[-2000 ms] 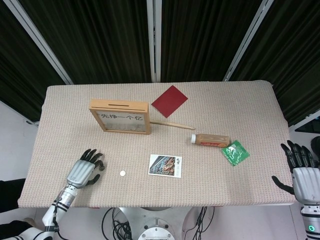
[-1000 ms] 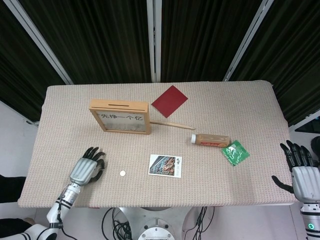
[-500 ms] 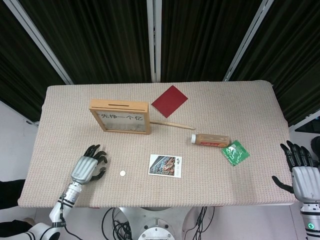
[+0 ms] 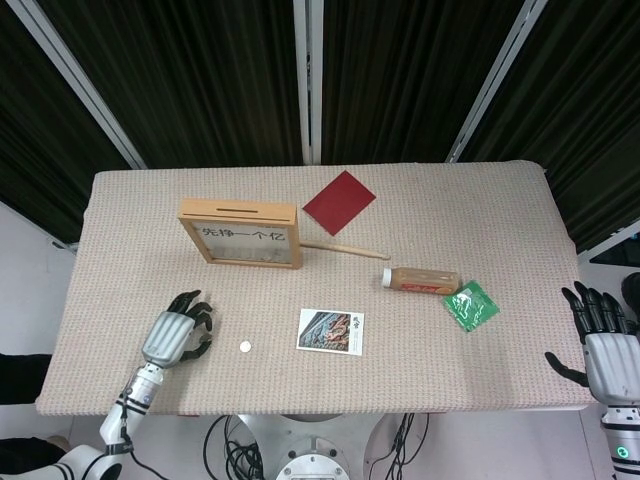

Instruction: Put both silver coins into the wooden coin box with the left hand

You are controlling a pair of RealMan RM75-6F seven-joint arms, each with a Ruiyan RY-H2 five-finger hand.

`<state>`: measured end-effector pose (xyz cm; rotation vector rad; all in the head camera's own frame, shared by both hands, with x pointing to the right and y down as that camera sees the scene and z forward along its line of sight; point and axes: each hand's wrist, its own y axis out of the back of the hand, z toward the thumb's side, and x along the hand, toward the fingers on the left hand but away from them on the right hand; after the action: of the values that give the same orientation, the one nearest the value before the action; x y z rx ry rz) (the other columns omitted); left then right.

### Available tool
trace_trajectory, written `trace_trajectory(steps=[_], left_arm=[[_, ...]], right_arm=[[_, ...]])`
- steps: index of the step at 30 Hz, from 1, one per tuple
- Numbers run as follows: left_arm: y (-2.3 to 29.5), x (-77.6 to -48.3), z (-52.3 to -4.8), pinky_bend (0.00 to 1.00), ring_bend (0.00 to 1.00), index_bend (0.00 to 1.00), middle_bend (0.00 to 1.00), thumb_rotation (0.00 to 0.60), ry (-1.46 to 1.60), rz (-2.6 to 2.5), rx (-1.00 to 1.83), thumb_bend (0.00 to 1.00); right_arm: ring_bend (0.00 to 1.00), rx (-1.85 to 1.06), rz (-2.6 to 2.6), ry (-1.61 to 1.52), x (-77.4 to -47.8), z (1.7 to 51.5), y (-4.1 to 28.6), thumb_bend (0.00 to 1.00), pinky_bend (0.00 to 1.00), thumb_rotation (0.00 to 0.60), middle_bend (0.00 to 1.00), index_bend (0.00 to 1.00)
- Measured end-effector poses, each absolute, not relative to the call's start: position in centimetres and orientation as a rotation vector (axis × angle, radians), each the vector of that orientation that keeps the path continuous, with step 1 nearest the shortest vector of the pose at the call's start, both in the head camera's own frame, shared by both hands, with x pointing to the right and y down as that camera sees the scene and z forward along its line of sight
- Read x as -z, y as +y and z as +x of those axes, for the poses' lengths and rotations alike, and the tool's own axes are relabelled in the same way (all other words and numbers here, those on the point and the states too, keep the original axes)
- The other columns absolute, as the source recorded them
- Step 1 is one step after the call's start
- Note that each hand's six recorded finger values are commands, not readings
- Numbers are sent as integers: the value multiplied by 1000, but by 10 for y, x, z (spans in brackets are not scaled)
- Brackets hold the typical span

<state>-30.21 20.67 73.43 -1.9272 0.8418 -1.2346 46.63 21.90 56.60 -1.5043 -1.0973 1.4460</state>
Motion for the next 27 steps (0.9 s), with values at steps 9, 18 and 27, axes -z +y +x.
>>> trace_trajectory(steps=[9, 18, 27], left_arm=[[206, -736, -301, 141, 79, 535, 292, 600, 839, -1932, 1238, 361], [205, -736, -300, 141, 79, 554, 295, 600, 845, -1939, 1244, 417], [201, -731, -303, 141, 79, 566, 300, 600, 876, -1944, 1253, 454]], right_arm=[[0, -1448, -1506, -1099, -566, 468, 219, 92, 0, 600, 0, 0], [0, -1450, -1506, -1103, -566, 469, 218, 92, 0, 600, 0, 0], [0, -1443, -1504, -1109, -564, 469, 217, 92, 0, 600, 0, 0]])
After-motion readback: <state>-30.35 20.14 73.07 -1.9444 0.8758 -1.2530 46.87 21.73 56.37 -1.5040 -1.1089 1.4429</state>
